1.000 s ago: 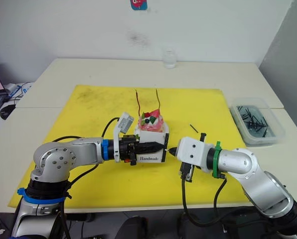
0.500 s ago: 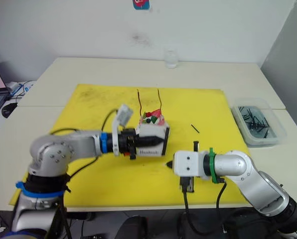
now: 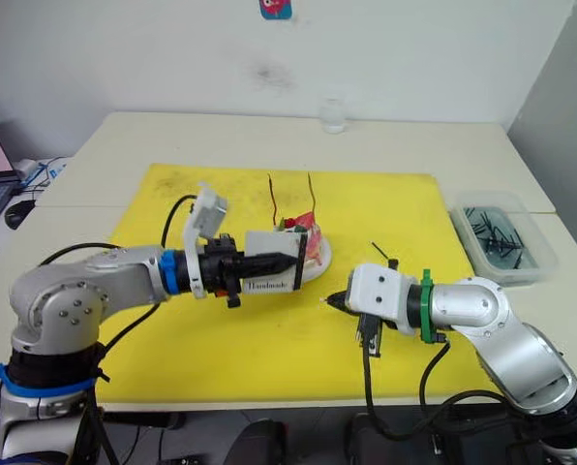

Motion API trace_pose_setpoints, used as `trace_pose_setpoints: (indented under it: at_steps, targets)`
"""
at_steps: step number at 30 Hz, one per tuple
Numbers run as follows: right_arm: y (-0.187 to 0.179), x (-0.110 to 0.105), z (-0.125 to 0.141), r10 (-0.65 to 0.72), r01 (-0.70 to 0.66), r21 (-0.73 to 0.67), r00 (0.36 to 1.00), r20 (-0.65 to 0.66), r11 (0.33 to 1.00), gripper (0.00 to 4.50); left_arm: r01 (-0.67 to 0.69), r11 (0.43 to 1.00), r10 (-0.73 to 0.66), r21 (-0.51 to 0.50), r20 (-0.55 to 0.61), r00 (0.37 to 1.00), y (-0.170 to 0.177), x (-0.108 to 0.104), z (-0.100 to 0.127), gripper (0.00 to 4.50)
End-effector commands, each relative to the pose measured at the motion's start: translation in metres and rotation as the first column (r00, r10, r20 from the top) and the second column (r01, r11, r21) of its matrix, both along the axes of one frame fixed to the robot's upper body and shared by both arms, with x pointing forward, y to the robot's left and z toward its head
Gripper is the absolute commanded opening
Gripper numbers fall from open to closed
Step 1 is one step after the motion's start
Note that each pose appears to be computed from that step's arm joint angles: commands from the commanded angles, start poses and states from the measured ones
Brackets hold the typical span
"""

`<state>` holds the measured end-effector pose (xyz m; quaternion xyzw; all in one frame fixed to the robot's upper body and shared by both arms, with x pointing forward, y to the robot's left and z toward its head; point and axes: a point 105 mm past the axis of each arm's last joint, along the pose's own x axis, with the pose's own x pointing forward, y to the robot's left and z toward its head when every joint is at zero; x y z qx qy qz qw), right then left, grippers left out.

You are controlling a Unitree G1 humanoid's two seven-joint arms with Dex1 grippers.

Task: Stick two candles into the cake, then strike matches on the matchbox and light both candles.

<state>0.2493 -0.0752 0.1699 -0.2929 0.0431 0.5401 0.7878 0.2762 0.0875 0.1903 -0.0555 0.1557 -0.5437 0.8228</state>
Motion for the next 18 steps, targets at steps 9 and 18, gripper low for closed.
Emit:
trace_pose_setpoints:
  at_steps: [9,18]
  targets:
    - [0.007,-0.010,0.010,-0.150,0.162,0.138,0.984,-0.097,0.977,0.03,-0.022,0.999,0.021,-0.030,-0.031,0.999,-0.015,0.000,-0.018,0.00]
    - [0.012,-0.006,0.002,-0.174,0.187,0.110,0.978,-0.116,0.976,0.03,0.004,0.999,-0.006,-0.054,-0.053,0.999,-0.018,-0.001,-0.017,0.00]
